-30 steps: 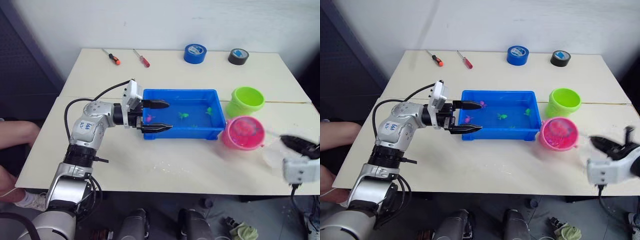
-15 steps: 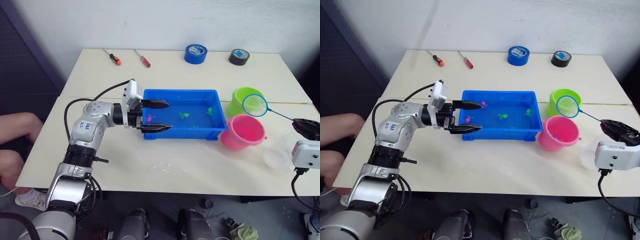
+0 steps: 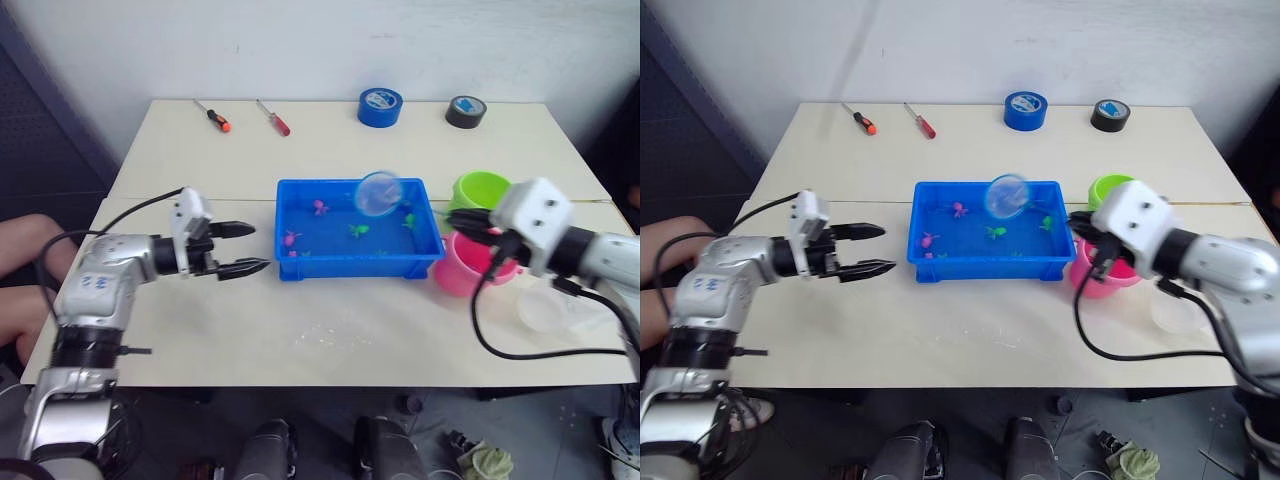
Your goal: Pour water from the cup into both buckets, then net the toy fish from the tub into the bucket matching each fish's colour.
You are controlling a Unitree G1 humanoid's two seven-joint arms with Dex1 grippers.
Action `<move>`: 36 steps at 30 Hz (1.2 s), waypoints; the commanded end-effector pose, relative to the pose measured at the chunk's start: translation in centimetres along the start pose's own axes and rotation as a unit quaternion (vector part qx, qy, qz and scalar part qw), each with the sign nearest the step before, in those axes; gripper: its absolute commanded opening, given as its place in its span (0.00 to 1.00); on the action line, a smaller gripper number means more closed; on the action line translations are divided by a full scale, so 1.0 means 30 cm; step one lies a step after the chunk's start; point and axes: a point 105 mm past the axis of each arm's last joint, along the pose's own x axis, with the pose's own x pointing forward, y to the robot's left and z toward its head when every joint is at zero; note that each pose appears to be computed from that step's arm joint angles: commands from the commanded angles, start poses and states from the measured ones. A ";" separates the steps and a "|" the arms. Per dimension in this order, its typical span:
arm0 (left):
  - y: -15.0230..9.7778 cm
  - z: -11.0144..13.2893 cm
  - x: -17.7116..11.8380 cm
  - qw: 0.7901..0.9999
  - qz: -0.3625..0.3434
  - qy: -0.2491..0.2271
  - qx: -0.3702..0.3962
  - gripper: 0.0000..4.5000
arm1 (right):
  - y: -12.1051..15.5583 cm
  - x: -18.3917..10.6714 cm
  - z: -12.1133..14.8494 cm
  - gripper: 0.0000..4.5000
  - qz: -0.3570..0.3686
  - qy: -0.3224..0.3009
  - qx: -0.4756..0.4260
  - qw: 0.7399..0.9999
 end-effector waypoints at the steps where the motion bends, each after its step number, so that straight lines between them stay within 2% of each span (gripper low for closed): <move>1: -0.008 0.051 -0.057 0.999 0.036 -0.009 0.025 0.99 | 0.020 0.088 -0.020 0.00 0.049 0.016 -0.003 0.999; 10: -0.058 0.067 -0.093 0.998 0.059 -0.003 0.024 0.99 | 0.051 0.222 -0.035 0.00 0.116 0.009 -0.038 0.993; 13: -0.061 0.069 -0.099 0.997 0.068 -0.003 0.023 0.99 | 0.029 0.244 -0.038 0.00 0.105 0.010 -0.040 0.994; 17: -0.066 0.068 -0.100 0.997 0.071 -0.004 0.021 0.99 | -0.004 0.250 -0.036 0.00 0.086 -0.002 0.050 0.995; 24: -0.054 0.083 -0.076 0.997 0.072 -0.012 0.028 0.99 | -0.025 0.287 -0.115 0.00 0.064 0.024 0.186 0.980; 30: -0.045 0.115 -0.061 0.996 0.071 -0.026 0.038 0.99 | -0.026 0.318 -0.158 0.00 0.053 0.043 0.218 0.974; 36: -0.045 0.121 -0.055 0.996 0.072 -0.030 0.042 0.99 | -0.063 0.357 -0.150 0.00 0.018 0.032 0.232 0.972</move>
